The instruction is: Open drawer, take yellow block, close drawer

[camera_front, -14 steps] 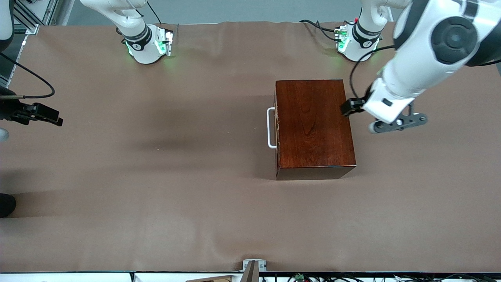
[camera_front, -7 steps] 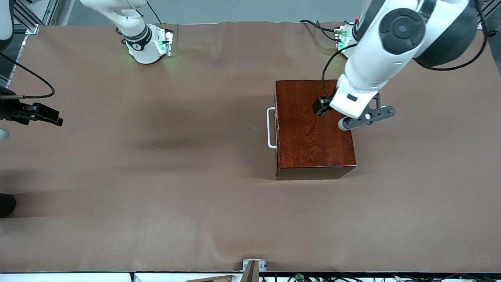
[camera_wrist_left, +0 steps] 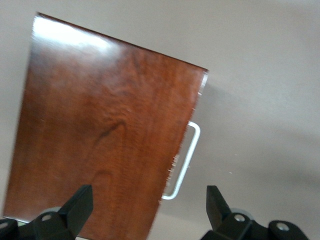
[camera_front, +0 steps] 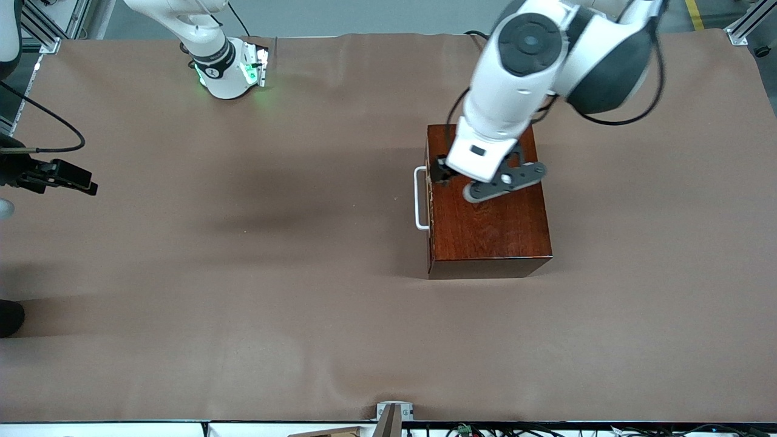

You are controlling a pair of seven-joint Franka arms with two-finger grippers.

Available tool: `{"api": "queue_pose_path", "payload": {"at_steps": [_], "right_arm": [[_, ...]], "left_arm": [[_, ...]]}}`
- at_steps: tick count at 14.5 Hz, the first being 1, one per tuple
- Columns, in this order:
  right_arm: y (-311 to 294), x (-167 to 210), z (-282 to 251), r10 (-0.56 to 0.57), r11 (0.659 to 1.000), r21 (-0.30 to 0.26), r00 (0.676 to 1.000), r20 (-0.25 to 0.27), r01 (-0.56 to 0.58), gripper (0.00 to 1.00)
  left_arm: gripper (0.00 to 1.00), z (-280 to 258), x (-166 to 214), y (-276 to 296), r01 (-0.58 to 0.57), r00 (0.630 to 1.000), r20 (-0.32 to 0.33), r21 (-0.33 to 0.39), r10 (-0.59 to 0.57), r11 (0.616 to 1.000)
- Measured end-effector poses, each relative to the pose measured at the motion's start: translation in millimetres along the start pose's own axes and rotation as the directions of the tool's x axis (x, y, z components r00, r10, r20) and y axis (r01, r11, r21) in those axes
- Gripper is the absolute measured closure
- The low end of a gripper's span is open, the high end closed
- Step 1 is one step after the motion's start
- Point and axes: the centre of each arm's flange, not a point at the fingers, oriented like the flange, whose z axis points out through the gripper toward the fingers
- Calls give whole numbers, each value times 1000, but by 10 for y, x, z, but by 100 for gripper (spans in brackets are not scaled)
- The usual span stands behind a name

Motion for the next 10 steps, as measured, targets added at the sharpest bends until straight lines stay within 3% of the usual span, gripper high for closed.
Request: {"api": "queue_pose_path", "payload": {"at_steps": [7,10], "right_arm": [[0,0,0,0,1000,0,1000,0,0,0],[0,0,0,0,1000,0,1000,0,0,0]], "left_arm": [[0,443,-537,770,-11,995,-95,-41,7,999],[0,738,-757,1011,-71,987,-147,0,70,997]]}}
